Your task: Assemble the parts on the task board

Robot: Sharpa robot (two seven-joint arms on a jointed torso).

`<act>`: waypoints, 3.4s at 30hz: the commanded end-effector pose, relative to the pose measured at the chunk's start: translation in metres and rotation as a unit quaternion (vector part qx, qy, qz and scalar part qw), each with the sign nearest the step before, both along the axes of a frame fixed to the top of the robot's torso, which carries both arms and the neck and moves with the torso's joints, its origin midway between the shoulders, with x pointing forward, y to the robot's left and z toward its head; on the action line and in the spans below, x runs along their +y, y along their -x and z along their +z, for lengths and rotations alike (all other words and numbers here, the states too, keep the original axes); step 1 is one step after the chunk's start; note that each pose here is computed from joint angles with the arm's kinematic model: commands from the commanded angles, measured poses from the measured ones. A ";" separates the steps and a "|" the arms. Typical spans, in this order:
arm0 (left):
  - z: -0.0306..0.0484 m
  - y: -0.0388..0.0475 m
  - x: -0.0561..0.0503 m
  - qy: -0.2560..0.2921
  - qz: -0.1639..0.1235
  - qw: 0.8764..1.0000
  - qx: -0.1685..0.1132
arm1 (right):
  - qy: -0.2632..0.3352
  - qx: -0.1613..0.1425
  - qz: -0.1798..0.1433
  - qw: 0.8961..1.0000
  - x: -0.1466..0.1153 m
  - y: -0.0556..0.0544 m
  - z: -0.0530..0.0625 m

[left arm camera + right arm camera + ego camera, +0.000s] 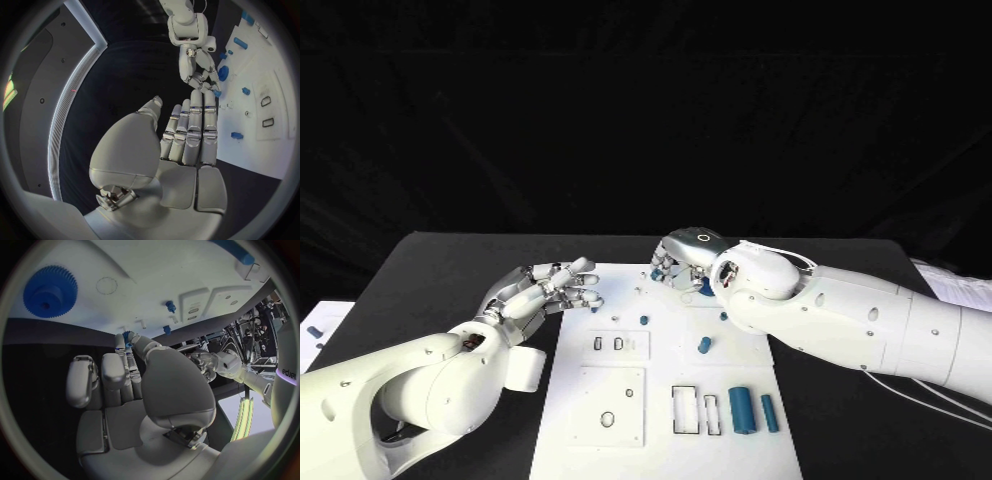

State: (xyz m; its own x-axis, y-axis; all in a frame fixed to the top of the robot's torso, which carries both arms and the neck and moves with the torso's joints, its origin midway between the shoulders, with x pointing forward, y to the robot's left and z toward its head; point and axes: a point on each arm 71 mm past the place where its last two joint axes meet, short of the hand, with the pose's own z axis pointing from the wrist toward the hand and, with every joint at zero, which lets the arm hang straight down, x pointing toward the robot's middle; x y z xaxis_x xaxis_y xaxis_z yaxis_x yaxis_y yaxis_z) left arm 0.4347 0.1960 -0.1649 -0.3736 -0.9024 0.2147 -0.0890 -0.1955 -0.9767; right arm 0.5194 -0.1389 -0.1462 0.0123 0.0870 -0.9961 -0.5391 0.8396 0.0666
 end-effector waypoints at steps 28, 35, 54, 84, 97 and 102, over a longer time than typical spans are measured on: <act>0.0031 0.0019 -0.006 0.009 -0.017 1.000 -0.002 | 0.022 0.004 -0.023 0.999 0.022 -0.021 -0.009; 0.0030 0.0016 -0.006 0.008 -0.016 1.000 -0.001 | 0.024 0.008 -0.017 1.000 0.024 -0.020 -0.010; 0.0033 0.0015 -0.006 0.008 -0.018 1.000 0.000 | 0.020 0.004 -0.033 0.999 0.024 -0.024 -0.011; 0.0034 0.0013 0.000 0.006 -0.016 1.000 -0.001 | -0.045 0.104 -0.134 0.985 -0.091 0.013 0.009; 0.0028 0.0003 0.001 0.006 -0.015 1.000 -0.001 | -0.022 0.122 -0.155 0.980 -0.096 0.006 0.001; 0.0027 0.0001 0.001 0.006 -0.016 1.000 -0.001 | -0.018 0.127 -0.156 0.979 -0.095 0.002 -0.002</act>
